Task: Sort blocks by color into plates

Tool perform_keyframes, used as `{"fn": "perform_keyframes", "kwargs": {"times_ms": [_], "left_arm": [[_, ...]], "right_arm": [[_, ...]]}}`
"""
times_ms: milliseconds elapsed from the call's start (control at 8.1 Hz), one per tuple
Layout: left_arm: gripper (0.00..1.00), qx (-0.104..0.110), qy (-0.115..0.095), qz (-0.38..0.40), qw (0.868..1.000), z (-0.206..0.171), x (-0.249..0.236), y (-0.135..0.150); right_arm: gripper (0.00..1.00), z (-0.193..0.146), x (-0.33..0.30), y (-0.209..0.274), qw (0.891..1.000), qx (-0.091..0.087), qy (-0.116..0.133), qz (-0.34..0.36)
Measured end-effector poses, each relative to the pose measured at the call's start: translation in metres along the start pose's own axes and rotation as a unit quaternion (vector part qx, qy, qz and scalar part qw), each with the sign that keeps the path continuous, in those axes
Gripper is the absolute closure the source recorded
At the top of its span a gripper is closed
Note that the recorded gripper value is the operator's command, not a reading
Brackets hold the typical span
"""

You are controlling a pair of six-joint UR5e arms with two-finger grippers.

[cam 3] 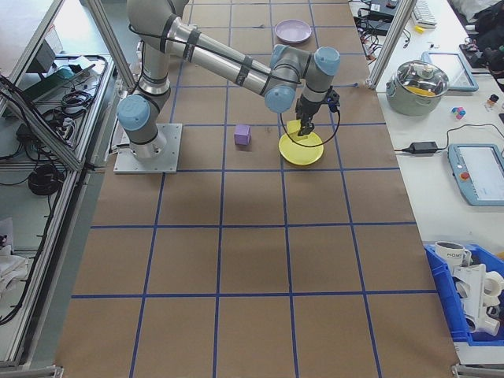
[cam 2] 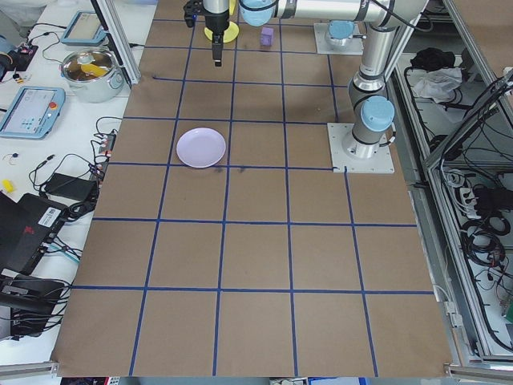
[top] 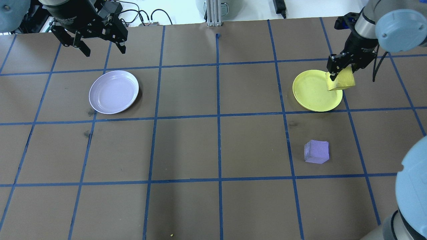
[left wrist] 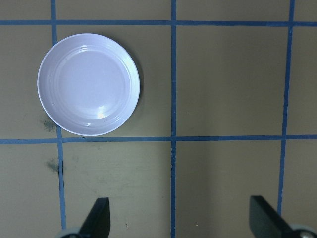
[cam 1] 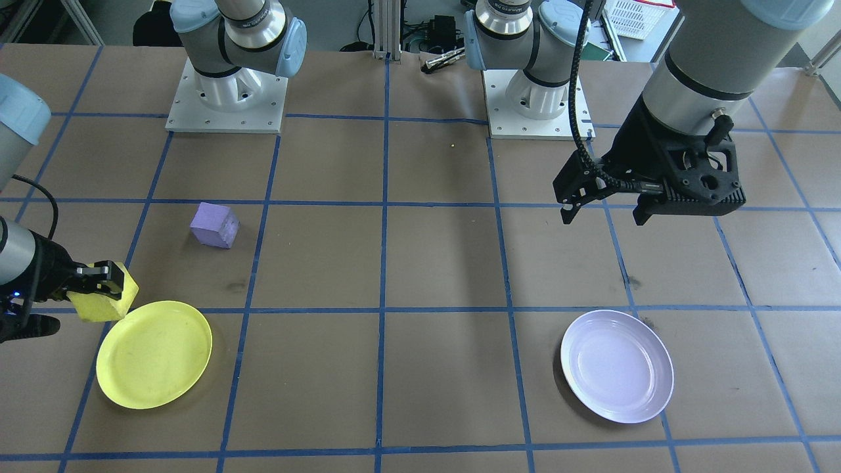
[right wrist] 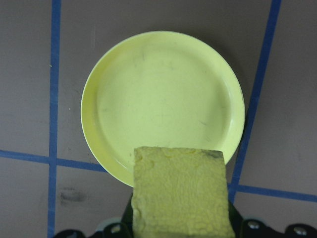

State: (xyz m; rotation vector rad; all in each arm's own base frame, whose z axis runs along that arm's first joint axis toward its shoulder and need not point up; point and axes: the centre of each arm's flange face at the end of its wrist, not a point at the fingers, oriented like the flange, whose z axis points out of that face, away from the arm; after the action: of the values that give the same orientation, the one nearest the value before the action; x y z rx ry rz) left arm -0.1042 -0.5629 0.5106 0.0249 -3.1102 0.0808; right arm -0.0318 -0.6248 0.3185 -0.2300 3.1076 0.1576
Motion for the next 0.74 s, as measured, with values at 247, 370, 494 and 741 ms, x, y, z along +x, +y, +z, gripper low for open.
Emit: {"fn": "perform_keyframes", "kwargs": {"times_ms": [247,370,494,741], "left_arm": [[0.00,0.000,0.000,0.000,1.000,0.000,0.000,0.000],[0.00,0.000,0.000,0.000,1.000,0.000,0.000,0.000],[0.00,0.000,0.000,0.000,1.000,0.000,0.000,0.000],[0.00,0.000,0.000,0.001,1.000,0.000,0.000,0.000]], "right_arm": [[0.52,0.035,-0.016,-0.032,1.000,0.017,0.006,-0.020],[0.01,0.052,-0.018,-0.039,1.000,0.013,0.005,-0.023],[0.00,0.063,-0.019,-0.043,1.000,0.005,0.003,-0.024],[0.00,0.072,-0.020,-0.037,0.999,-0.026,-0.004,-0.023]]}}
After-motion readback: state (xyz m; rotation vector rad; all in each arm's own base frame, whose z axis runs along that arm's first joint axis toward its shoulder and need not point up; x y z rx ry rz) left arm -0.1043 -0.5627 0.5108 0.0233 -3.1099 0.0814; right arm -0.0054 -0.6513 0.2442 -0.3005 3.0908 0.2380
